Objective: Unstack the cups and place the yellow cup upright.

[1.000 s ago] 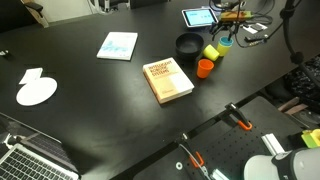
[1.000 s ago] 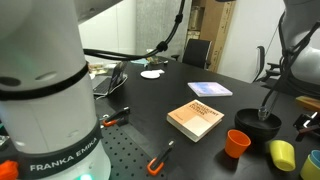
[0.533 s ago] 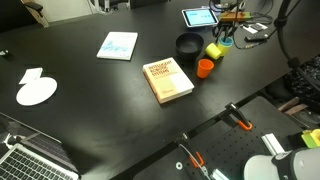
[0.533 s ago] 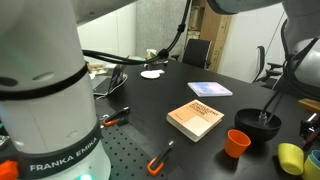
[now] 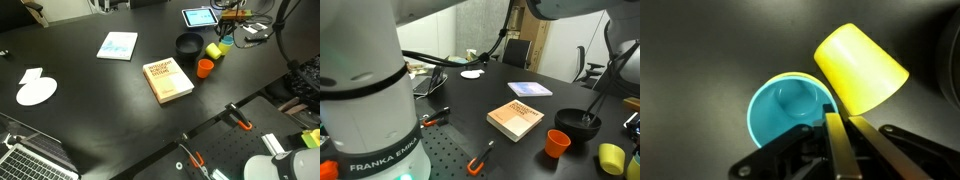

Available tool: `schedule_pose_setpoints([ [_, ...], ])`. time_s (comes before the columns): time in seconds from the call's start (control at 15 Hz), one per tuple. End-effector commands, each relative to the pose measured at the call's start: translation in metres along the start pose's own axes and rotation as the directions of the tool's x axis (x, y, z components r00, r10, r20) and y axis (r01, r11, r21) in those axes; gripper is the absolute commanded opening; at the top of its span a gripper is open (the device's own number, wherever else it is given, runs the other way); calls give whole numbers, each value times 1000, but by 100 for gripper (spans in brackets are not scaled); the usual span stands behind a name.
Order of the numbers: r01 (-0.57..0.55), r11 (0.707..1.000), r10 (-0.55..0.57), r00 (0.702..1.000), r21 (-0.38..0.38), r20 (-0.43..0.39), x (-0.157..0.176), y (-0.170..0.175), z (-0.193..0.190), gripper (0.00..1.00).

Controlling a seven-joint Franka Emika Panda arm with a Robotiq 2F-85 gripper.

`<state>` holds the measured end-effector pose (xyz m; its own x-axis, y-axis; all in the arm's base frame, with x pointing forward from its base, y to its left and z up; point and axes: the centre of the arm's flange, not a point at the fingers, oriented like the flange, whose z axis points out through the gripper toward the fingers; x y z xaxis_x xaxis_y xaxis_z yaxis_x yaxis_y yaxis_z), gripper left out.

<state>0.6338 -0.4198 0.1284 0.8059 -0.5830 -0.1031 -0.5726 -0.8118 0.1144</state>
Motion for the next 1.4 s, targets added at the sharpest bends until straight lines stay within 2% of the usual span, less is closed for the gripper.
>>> schedule_pose_setpoints([
  [0.0,5,1000,-4,1000,17,-3,11,-1,-9,6],
  [0.4,18,998,-17,1000,57,-25,2,-3,-40,6],
  [0.67,39,998,-37,998,40,-41,0,-7,-61,6],
  [1.07,59,998,-59,998,-11,18,3,-16,-11,5],
  [1.33,59,998,-59,998,7,11,1,-14,-12,5],
])
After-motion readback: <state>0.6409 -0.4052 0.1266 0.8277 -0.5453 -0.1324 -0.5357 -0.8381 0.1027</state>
